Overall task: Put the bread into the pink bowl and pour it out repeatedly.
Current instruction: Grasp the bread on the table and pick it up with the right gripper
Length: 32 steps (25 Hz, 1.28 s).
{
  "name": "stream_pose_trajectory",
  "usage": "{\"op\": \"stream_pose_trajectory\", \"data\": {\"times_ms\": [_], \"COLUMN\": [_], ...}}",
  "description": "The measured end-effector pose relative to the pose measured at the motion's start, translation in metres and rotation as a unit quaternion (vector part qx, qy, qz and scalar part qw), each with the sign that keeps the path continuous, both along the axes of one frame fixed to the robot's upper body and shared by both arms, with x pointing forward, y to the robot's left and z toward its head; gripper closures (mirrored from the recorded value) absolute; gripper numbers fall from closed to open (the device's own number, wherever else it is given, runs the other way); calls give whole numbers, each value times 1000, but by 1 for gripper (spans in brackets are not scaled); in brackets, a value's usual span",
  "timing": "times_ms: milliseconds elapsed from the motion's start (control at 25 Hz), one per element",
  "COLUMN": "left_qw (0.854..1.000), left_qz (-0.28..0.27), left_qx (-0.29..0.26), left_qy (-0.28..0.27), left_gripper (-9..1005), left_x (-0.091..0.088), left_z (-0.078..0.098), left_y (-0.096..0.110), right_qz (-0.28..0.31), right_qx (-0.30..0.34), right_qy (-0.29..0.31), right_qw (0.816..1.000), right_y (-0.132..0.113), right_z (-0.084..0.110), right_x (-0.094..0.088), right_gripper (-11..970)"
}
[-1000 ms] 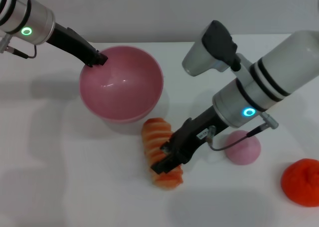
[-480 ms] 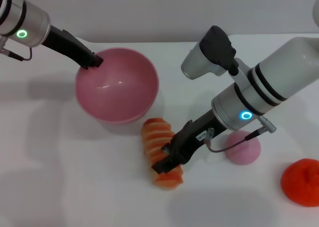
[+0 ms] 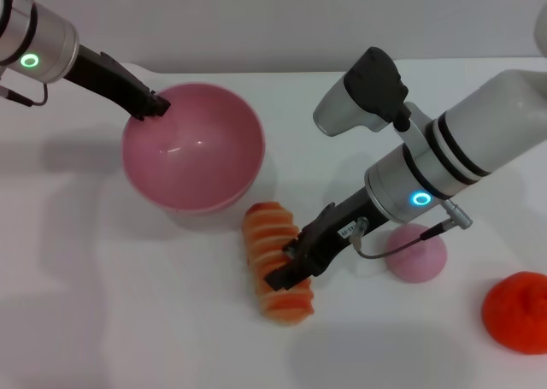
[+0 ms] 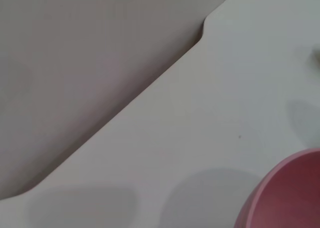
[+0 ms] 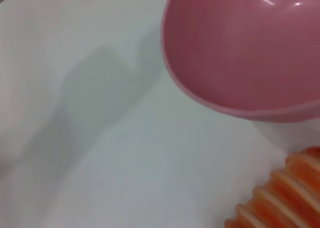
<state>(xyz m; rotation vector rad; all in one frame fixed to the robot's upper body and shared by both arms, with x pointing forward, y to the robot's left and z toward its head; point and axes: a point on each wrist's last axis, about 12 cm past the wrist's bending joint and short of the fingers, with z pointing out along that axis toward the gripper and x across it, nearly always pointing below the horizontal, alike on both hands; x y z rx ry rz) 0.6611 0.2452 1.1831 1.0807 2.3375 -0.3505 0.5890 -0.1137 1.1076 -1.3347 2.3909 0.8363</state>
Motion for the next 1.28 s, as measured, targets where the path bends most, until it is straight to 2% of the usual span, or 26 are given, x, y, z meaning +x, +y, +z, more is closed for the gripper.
{"op": "stream_pose_trajectory", "data": {"times_ms": [600, 1280], "left_qw": [1000, 1000], "left_qz": [-9, -17], "left_qx": [2, -2], "left_qy": [1, 2], "left_gripper": [911, 910], "left_x": [-5, -9], "left_z": [-9, -12], "left_y": [0, -4], "right_qz": [-46, -64], "right_qx": [-3, -8], "right_qy": [24, 26], "right_qw": [999, 998], "right_y": [-6, -8], "right_z": [-18, -27], "right_x": [0, -1], "right_gripper": [337, 355]}}
